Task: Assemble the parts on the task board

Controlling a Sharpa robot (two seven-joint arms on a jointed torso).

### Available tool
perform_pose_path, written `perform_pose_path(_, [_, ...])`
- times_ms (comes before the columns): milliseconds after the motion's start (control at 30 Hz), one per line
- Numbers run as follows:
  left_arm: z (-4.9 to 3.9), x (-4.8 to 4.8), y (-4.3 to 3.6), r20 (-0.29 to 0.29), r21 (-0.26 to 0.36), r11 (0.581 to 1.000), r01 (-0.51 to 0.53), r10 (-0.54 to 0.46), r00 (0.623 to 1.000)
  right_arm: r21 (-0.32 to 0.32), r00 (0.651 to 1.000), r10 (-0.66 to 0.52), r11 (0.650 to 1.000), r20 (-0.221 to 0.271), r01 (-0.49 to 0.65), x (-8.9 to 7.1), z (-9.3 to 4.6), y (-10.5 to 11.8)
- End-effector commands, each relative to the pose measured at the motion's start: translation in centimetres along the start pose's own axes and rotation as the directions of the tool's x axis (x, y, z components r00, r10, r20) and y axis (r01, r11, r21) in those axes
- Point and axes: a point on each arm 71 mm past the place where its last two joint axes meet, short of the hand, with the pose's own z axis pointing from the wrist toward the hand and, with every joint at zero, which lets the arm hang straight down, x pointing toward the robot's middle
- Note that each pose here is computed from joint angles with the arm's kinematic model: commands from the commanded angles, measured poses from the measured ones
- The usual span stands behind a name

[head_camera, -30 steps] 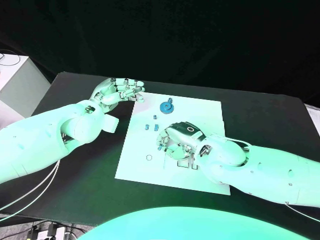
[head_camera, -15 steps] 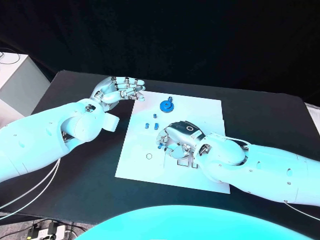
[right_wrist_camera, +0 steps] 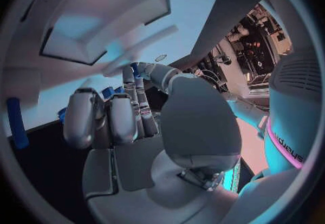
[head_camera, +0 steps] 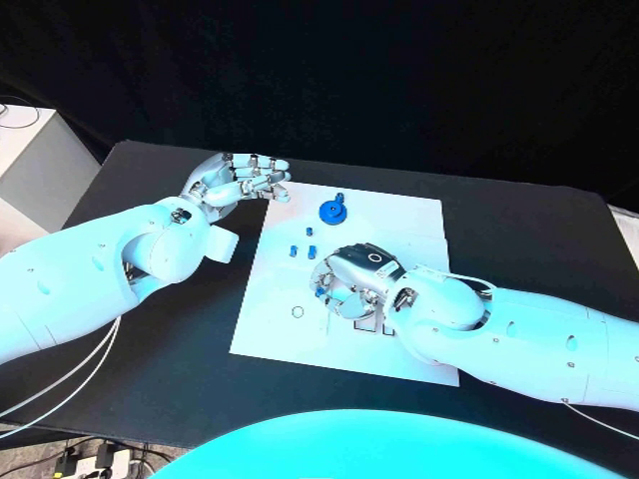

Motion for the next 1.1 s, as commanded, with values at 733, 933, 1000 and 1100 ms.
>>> perform_pose_path(733, [0.09,0.36,0.10,-0.036,-0.014,1.000,0.003,-0.004,0.999,0.040,0.998,0.023,0.999,0.063,-0.025,0.2,-0.7,-0.7])
perform_pose_path(933, [0.11,0.31,0.16,-0.036,-0.017,1.000,0.003,-0.004,0.999,0.054,0.994,0.043,0.997,0.100,-0.048,-0.3,-1.6,-1.2])
perform_pose_path(1000, [0.11,0.29,0.17,-0.036,-0.017,1.000,0.003,-0.003,0.999,0.063,0.992,0.061,0.996,0.111,-0.068,-0.5,-2.1,-1.6])
perform_pose_path(1100, [0.10,0.23,0.18,-0.034,-0.017,1.000,0.002,-0.003,0.999,0.075,0.988,0.087,0.992,0.126,-0.097,-1.1,-2.9,-2.2])
